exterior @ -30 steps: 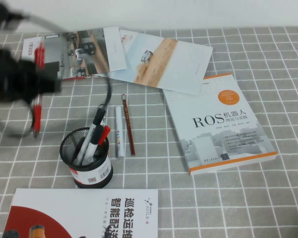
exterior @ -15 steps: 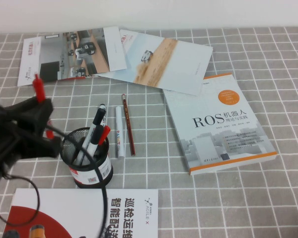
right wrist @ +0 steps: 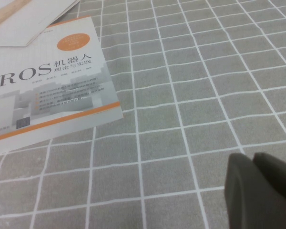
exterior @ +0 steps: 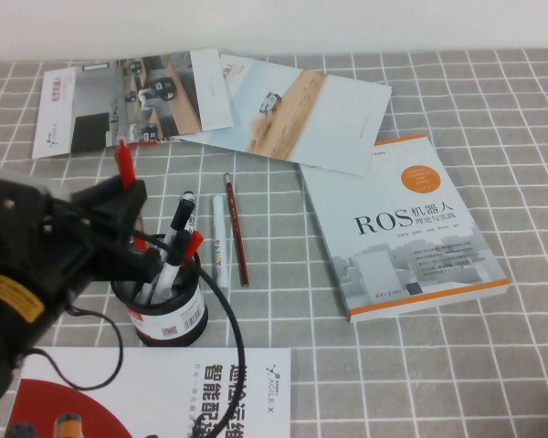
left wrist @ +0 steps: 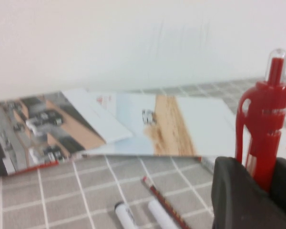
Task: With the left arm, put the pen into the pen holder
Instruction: Place the pen onto the pen holder
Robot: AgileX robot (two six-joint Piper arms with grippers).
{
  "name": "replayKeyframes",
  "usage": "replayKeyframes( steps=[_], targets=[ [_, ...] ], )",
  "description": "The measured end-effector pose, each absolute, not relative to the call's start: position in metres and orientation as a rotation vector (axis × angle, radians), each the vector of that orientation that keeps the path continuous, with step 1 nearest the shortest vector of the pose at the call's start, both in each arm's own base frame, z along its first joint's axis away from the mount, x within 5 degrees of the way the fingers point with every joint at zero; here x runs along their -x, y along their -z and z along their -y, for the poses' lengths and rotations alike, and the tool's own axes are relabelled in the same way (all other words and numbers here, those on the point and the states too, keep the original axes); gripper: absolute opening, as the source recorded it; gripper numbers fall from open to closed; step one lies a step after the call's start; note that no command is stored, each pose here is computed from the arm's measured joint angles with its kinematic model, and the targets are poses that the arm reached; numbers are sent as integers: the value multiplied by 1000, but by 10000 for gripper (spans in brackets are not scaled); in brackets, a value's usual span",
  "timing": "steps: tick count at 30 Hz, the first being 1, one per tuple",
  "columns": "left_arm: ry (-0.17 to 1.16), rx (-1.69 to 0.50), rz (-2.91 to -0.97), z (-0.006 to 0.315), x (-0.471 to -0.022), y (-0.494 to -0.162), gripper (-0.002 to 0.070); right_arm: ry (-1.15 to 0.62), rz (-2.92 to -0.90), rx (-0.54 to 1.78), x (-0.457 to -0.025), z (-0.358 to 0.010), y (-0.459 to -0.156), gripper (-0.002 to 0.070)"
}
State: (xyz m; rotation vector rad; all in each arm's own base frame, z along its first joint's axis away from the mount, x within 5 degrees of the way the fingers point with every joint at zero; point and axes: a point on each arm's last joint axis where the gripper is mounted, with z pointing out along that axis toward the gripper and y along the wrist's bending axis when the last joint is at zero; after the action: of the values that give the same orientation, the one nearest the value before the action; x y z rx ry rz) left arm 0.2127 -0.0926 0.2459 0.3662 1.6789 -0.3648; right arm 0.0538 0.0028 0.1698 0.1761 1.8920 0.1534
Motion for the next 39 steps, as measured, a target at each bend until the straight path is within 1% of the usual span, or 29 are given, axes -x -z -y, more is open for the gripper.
replayKeyframes(
  steps=[4,9,18,29,31,32,35,37,39],
  targets=[
    [363,-375,-1731,96,-220,-231,93,-153,-1892,-176,-54,-3,-170,-15],
    [339,-407,-1766,98,-225,-220,93,-153,-1892,-176,-54,-3,-170,-15],
    [282,-476,-1742,98,-225,-220,93,-153,-1892,-176,-54,-3,-170,-15],
    [251,-512,-1838,98,-227,-206,96,-153,-1892,-176,-54,-3,-170,-15],
    [250,-514,-1844,98,-227,-204,123,-153,-1892,-176,-54,-3,-170,-15],
    [251,-513,-1842,98,-227,-205,152,-153,-1892,-176,-54,-3,-170,-15],
    [252,-513,-1829,98,-227,-206,286,-153,-1892,-176,-54,-3,-170,-15],
    [253,-507,-1829,98,-227,-206,358,-153,-1892,-176,-54,-3,-170,-15],
    [254,-500,-1835,97,-227,-206,396,-153,-1892,-176,-54,-3,-170,-15]
  ],
)
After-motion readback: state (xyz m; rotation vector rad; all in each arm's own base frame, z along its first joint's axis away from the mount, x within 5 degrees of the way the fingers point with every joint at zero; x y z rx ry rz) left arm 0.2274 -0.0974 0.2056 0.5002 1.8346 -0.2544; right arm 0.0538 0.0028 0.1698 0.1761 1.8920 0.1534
